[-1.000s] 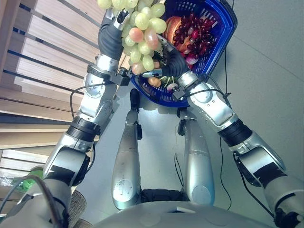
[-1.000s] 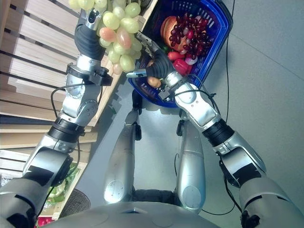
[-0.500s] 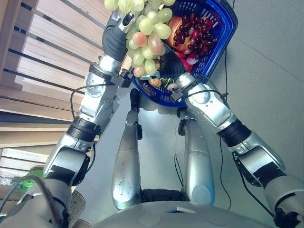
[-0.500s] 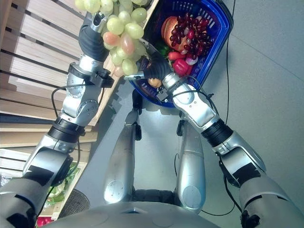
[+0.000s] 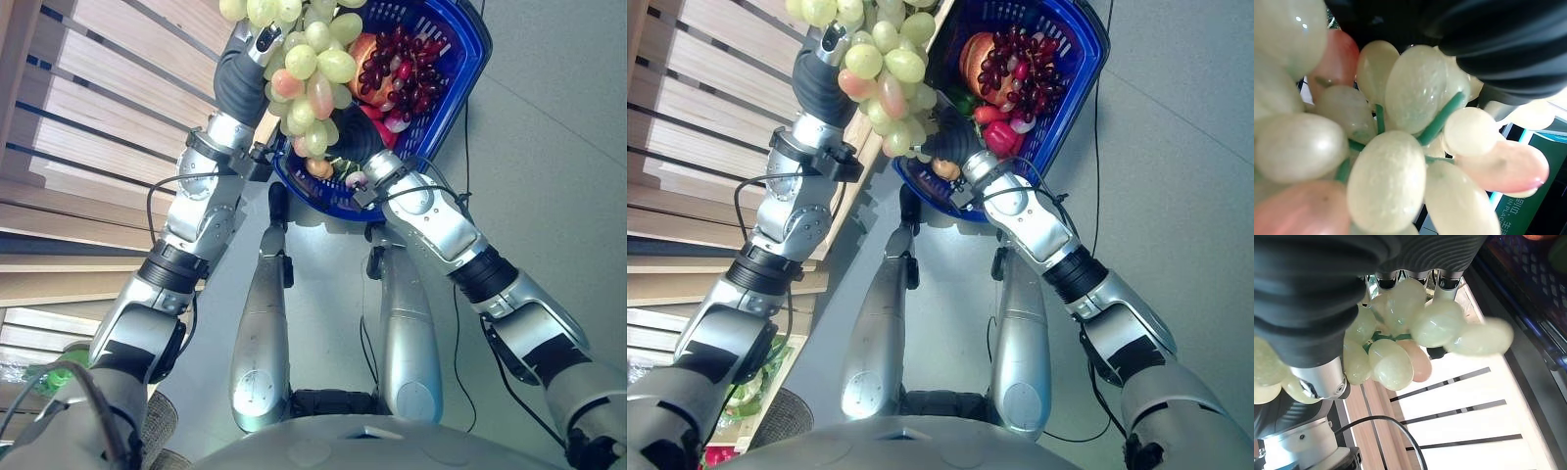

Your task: Pick up fruits and vegetables into the basket

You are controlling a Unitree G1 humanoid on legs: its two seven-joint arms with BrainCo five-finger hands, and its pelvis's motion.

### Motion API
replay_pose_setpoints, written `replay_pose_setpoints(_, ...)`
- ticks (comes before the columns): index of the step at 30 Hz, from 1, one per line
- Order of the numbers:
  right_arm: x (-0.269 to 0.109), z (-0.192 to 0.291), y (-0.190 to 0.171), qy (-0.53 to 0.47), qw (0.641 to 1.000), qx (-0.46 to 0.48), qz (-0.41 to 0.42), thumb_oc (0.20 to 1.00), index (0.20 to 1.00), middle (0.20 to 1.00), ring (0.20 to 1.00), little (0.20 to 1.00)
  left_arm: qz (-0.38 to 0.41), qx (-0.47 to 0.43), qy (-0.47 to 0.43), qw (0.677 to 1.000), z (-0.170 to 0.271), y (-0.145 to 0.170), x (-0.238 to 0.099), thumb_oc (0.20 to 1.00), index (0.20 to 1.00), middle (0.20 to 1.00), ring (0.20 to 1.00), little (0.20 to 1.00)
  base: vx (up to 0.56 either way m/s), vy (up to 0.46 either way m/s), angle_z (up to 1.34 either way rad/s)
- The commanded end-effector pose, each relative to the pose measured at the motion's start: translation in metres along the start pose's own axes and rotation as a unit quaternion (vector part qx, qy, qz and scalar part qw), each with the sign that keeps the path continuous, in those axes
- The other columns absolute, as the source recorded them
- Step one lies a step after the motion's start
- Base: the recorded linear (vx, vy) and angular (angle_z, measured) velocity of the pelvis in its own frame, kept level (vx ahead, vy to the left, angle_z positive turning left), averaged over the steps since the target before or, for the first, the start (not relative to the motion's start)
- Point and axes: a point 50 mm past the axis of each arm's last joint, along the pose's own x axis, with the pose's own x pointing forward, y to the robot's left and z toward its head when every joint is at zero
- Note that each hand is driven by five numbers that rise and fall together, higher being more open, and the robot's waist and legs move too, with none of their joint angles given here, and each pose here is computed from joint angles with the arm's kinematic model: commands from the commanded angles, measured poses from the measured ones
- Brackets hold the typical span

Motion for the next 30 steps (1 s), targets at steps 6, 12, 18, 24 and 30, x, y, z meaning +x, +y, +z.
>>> replay_pose_setpoints(6,0.014,0.051,0.017,-0.128,0.991,0.042,0.025,0.200,0.200,0.200,0.200,0.200,-0.061,0.000,-0.078,0.995,0.022,-0.035,0.020,0.200,0.200,0.200,0.200,0.200,0.00,0.000,0.00)
replay_pose_setpoints(12,0.013,0.051,0.015,-0.131,0.990,0.042,0.019,0.200,0.200,0.200,0.200,0.200,-0.006,0.026,-0.054,0.998,0.016,-0.028,0.017,1.000,1.000,1.000,1.000,1.000,0.00,0.000,0.00)
replay_pose_setpoints(18,0.012,0.050,0.011,-0.133,0.990,0.043,0.009,0.200,0.200,0.200,0.200,0.200,0.106,0.065,-0.063,0.990,0.016,-0.011,0.009,1.000,1.000,1.000,1.000,1.000,0.00,-0.006,0.00)
replay_pose_setpoints(24,0.010,0.048,0.010,-0.136,0.990,0.045,-0.005,0.200,0.200,0.200,0.200,0.200,0.171,0.055,-0.066,0.982,0.015,-0.002,0.000,1.000,1.000,1.000,1.000,1.000,0.00,-0.017,0.01)
replay_pose_setpoints(30,0.009,0.048,0.008,-0.140,0.989,0.049,-0.018,0.200,0.200,0.200,0.200,0.200,0.236,0.094,-0.050,0.966,0.011,0.011,-0.006,1.000,1.000,1.000,1.000,1.000,0.00,0.000,0.00)
